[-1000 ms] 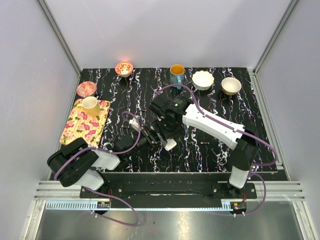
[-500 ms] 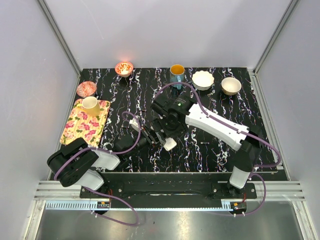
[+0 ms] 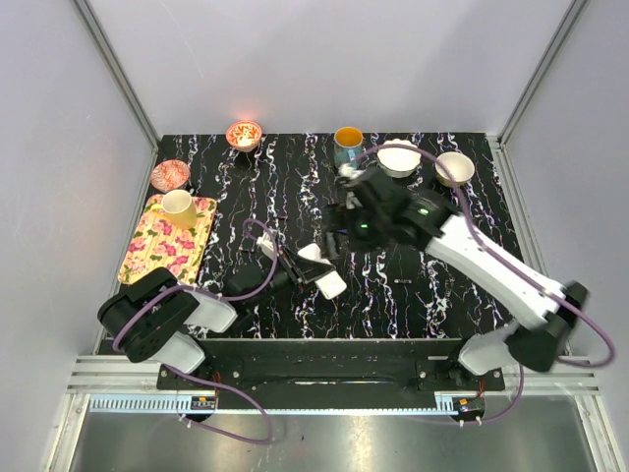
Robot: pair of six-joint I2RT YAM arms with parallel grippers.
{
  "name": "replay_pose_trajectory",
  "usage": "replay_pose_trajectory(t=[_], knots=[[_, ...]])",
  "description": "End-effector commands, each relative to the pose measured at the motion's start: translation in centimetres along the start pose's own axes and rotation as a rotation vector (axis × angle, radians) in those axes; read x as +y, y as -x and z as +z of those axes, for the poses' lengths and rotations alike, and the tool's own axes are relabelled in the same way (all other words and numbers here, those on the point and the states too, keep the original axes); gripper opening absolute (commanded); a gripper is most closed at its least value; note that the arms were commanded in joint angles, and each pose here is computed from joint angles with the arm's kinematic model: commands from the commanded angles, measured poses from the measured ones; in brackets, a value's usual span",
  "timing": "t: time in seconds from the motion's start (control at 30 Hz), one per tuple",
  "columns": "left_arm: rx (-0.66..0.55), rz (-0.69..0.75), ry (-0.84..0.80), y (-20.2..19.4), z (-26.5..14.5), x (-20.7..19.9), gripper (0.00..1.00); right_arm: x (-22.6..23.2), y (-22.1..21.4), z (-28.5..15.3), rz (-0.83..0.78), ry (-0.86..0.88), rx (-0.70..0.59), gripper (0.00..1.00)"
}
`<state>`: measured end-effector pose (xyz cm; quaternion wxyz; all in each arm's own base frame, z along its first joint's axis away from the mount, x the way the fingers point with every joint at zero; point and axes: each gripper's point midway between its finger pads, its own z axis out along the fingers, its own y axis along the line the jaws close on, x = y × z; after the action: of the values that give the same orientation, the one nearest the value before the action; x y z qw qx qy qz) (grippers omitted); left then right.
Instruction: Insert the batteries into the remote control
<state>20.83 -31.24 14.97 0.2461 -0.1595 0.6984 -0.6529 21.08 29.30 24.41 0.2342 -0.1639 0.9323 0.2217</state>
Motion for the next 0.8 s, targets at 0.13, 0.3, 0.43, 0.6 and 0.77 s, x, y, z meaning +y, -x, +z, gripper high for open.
replay_pose_trajectory(t=[0.13,0.3,0.43,0.6,0.77], knots=[[0.045,0.077,-0.495,2.3,-2.8,-12.6,0.0,-0.4,0.9,-2.4,0.238,0.344,-0.209,0.96],[0.14,0.092,-0.543,1.5,-2.9,-14.3,0.0,0.9,0.6,-2.3,0.257,0.506,-0.236,0.96],[0.169,0.102,-0.564,1.2,-3.1,-15.1,0.0,0.9,0.2,-1.5,0.284,0.578,-0.217,0.95],[0.173,0.106,-0.569,1.2,-3.1,-15.4,0.0,1.3,-0.1,-1.0,0.293,0.651,-0.208,0.92],[0.166,0.114,-0.569,1.4,-2.8,-15.5,0.0,1.8,-1.0,-0.8,0.29,0.707,-0.161,0.86]])
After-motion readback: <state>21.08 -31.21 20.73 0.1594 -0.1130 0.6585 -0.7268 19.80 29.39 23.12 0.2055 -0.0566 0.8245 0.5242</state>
